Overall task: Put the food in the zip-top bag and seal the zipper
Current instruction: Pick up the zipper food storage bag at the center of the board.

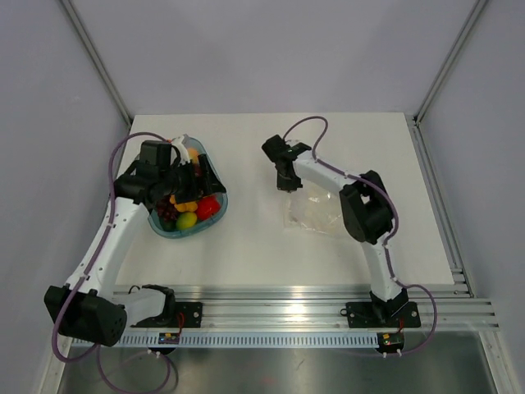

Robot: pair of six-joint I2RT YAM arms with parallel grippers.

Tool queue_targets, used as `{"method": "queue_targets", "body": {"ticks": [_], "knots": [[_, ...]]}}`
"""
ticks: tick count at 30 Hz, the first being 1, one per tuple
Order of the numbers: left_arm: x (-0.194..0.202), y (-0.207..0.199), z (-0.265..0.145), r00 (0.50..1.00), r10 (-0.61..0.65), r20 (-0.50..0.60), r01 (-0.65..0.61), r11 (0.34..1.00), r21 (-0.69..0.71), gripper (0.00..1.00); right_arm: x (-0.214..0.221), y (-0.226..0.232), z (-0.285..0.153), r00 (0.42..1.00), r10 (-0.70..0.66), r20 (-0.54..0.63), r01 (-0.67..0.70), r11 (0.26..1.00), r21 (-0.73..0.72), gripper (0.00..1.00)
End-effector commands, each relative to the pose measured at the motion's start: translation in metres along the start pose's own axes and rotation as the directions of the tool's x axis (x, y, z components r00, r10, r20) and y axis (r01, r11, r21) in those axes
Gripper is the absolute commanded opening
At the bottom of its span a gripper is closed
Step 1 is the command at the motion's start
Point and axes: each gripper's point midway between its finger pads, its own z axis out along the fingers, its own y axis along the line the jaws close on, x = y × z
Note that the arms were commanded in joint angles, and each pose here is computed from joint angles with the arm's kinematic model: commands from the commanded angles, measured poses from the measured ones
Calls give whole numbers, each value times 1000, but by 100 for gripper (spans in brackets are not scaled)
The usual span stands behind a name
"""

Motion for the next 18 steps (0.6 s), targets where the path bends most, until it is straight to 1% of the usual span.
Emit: {"method": "queue_targets", "body": {"ticks": [1,2,4,5,8,10,12,15,16,18], "knots": [[2,-18,14,1000,5,-5,-5,997,77,88,-38,12,-79,985,68,157,-28,970,-243,0],[7,-21,20,1000,-7,-23,9,996,89,88,-36,11,-88,984,65,167,-17,960,-278,0],[14,-38,26,998,11,-56,-2,989,147,88,-30,3,-114,977,84,195,-12,939,-344,0],[19,-54,30,996,16,-85,2,978,211,87,-23,-4,-127,975,87,203,-6,930,-368,0],[28,-76,43,993,6,-120,28,958,285,84,-17,-10,-155,967,118,224,-6,896,-445,0],[30,-86,50,991,10,-136,33,951,309,83,-15,-8,-169,963,143,227,-10,865,-502,0],[33,-95,61,988,8,-154,42,945,323,82,-11,-8,-189,955,186,231,-20,817,-576,0],[35,-102,76,983,-2,-182,64,940,336,84,-6,-9,-207,947,224,230,-30,774,-633,0],[33,-107,78,983,-3,-182,67,936,346,86,-5,-13,-212,945,230,235,-28,768,-639,0],[32,-110,84,982,-1,-187,67,934,350,86,-3,-15,-215,946,224,235,-23,768,-639,0]]}}
